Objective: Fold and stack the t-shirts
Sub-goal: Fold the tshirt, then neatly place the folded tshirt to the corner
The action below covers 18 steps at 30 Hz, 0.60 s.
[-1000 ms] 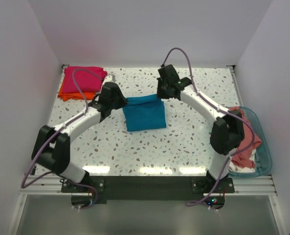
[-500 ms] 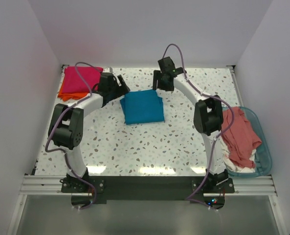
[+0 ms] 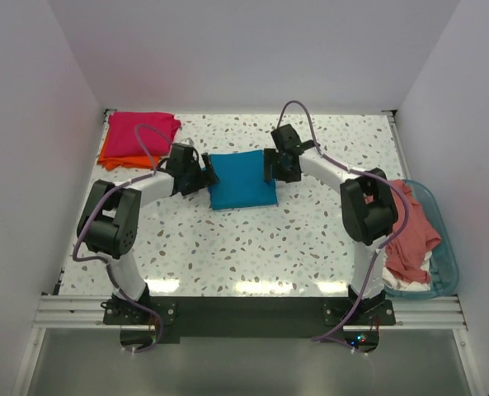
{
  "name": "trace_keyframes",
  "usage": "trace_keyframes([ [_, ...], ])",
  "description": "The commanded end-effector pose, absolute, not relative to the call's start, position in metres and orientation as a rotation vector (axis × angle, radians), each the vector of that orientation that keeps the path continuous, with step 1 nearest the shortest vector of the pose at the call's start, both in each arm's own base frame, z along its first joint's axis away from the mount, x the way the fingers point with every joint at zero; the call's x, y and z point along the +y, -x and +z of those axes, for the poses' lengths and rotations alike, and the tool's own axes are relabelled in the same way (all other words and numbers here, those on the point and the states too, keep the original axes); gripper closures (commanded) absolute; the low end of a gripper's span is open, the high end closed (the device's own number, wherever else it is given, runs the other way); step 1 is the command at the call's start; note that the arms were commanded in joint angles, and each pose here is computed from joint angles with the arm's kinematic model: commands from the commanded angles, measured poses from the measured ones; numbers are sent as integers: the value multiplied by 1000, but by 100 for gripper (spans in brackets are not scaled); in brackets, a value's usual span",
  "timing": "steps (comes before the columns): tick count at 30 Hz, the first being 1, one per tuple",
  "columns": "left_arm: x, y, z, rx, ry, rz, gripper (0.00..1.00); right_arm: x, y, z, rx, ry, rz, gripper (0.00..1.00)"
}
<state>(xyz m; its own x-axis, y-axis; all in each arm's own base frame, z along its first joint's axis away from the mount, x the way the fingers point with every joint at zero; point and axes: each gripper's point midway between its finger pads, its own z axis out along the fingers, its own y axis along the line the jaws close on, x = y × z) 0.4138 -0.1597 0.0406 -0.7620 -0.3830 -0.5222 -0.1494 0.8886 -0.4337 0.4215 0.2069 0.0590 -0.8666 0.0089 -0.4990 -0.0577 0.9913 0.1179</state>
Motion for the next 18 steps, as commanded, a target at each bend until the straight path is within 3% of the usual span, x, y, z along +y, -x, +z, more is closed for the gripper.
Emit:
trace_keyframes([
  [1,-175,-413,34,2448,302,-555,11,224,-438,62,2550,63,266,29],
  [6,-174,-414,19,2483,306,-506,11,231,-440,53,2565,51,303,28],
  [11,-187,-415,1,2534,257,-445,18,234,-440,42,2587,29,315,31],
  [14,-194,-415,-10,2570,235,-399,30,234,-440,38,2596,16,311,32],
  [17,-200,-414,-17,2593,200,-364,53,238,-441,37,2593,17,339,33],
  [18,-197,-412,-19,2605,196,-318,69,239,-441,37,2595,13,341,33],
])
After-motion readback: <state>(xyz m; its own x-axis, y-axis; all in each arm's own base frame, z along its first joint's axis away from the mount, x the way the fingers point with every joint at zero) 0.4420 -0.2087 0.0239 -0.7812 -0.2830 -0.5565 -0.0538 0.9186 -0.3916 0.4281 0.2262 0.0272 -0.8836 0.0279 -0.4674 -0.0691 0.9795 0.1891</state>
